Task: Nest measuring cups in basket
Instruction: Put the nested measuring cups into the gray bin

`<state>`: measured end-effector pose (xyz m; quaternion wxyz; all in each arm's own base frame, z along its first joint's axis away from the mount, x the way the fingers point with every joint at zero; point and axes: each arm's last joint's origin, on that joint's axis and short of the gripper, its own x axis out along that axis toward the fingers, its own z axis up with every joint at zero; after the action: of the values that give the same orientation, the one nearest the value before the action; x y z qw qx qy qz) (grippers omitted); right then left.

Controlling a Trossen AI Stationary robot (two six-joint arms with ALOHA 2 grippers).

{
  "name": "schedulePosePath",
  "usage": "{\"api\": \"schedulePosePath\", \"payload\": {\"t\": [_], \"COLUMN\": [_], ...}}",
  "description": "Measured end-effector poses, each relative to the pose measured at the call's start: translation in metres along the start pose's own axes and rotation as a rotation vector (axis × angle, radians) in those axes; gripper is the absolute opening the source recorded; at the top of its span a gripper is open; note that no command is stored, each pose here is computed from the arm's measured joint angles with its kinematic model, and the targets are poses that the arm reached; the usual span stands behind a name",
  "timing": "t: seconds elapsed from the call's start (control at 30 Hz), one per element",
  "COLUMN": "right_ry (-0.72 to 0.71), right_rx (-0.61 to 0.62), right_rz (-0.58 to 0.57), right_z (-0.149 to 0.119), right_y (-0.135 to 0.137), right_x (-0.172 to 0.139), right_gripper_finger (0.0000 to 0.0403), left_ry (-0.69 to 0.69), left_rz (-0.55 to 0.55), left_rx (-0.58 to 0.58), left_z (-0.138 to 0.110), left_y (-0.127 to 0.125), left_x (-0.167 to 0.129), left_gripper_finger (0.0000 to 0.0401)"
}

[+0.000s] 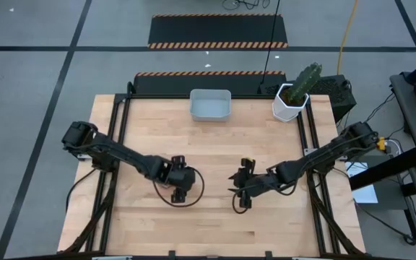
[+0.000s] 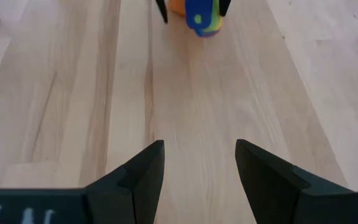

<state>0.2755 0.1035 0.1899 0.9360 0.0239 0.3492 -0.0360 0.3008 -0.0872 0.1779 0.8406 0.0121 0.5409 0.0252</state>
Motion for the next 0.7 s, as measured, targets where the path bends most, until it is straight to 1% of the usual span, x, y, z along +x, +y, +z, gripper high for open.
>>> {"api": "schedulePosePath", "payload": {"t": [0.2, 0.33, 0.43, 0.6, 0.7], "right_ry": [-0.004, -0.006, -0.010, -0.049, -0.085], "right_rx": [-0.013, -0.020, -0.019, -0.021, -0.003], "right_rz": [0.000, 0.000, 0.001, 0.011, 0.014], "right_z": [0.000, 0.001, 0.001, 0.005, 0.009], "right_y": [0.000, 0.000, 0.000, 0.001, -0.001], "right_x": [0.000, 0.000, 0.000, 0.000, 0.001], "right_gripper_finger": [0.0192, 0.0192, 0.0192, 0.0192, 0.0192], "left_ry": [-0.001, 0.003, 0.005, 0.012, 0.038], "left_rz": [0.008, 0.012, 0.026, 0.066, 0.075], "left_rx": [-0.025, -0.033, -0.055, -0.075, -0.066], "left_z": [0.001, 0.001, 0.000, -0.001, -0.002], "left_y": [0.006, 0.006, 0.007, 0.009, 0.009], "left_x": [-0.001, -0.003, -0.005, -0.010, -0.023], "left_gripper_finger": [0.0262, 0.0239, 0.0231, 0.0232, 0.0235]}}
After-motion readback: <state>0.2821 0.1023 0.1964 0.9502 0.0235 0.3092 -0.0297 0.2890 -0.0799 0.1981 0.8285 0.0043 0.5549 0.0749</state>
